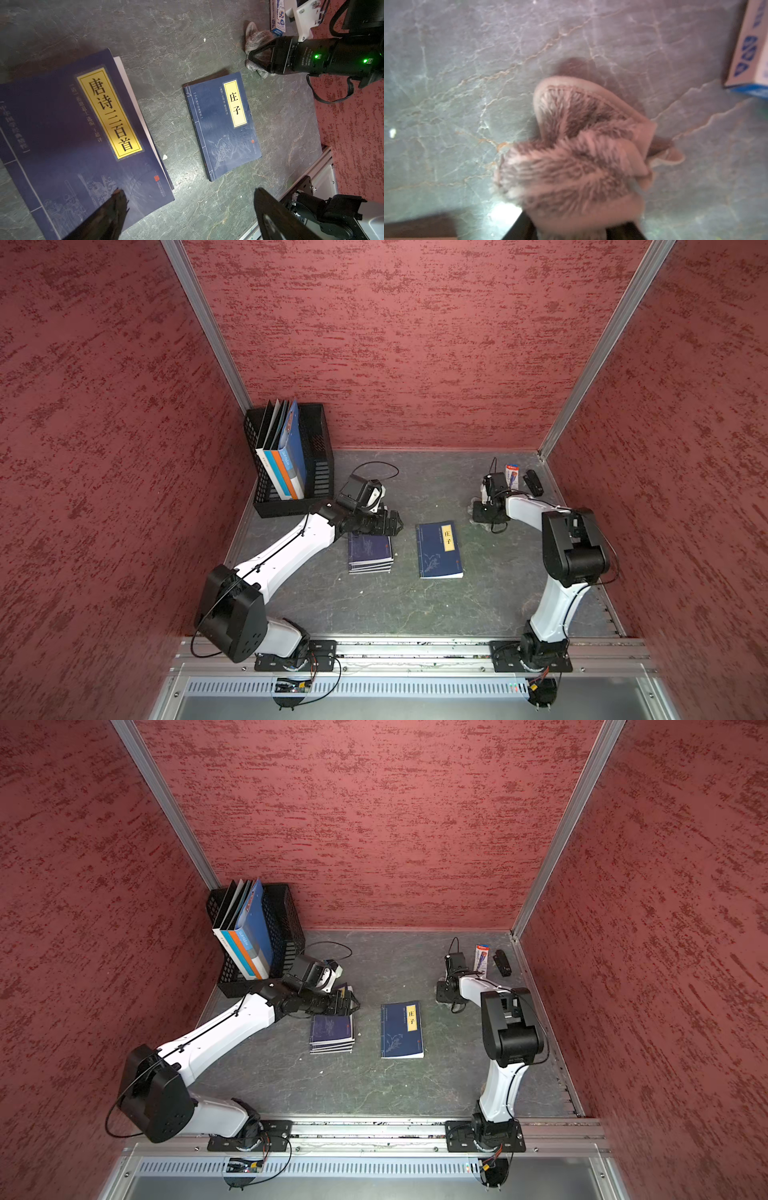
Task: Wipe the cover of the book
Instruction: Pick up the cleaning item at the center of the board, then wipe the dirt from the cover of the book.
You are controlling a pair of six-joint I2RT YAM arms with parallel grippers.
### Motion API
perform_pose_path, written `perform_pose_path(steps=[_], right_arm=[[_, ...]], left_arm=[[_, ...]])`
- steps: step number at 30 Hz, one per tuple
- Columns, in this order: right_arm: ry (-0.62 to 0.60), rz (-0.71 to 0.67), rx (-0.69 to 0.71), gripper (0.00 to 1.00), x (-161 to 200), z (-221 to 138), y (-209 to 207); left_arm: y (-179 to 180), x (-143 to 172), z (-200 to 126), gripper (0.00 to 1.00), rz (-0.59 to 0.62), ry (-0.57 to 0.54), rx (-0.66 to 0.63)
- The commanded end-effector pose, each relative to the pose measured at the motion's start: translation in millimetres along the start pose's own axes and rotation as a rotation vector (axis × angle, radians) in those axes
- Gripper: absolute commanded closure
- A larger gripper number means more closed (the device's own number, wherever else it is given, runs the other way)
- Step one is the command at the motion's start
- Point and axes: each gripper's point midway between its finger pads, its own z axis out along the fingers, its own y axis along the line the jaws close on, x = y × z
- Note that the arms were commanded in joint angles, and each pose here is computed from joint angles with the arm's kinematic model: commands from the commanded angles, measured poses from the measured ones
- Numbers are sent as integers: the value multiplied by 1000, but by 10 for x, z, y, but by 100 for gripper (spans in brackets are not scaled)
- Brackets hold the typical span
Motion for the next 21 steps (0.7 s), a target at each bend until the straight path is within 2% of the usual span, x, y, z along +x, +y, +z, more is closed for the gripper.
perform_pose_path(steps=[1, 4, 7, 13, 17, 21], right_arm=[[72, 26, -5, 76, 263, 101, -28], [29, 36, -12, 81, 209, -50, -8], [-46, 32, -23, 81, 78, -370, 90], [-135, -53, -120, 81, -14, -965, 706], [-132, -114, -189, 80, 144, -1098, 1134], [-98, -142, -259, 81, 399, -1023, 1405]], left_arm=[[46, -7, -42, 4, 13, -18, 15], [155, 0, -52, 4, 2, -22, 4], [274, -33, -104, 3, -7, -33, -14], [448, -170, -217, 3, -48, -76, -11], [533, -195, -242, 2, -72, -90, -19], [555, -201, -262, 2, -84, -105, -20]])
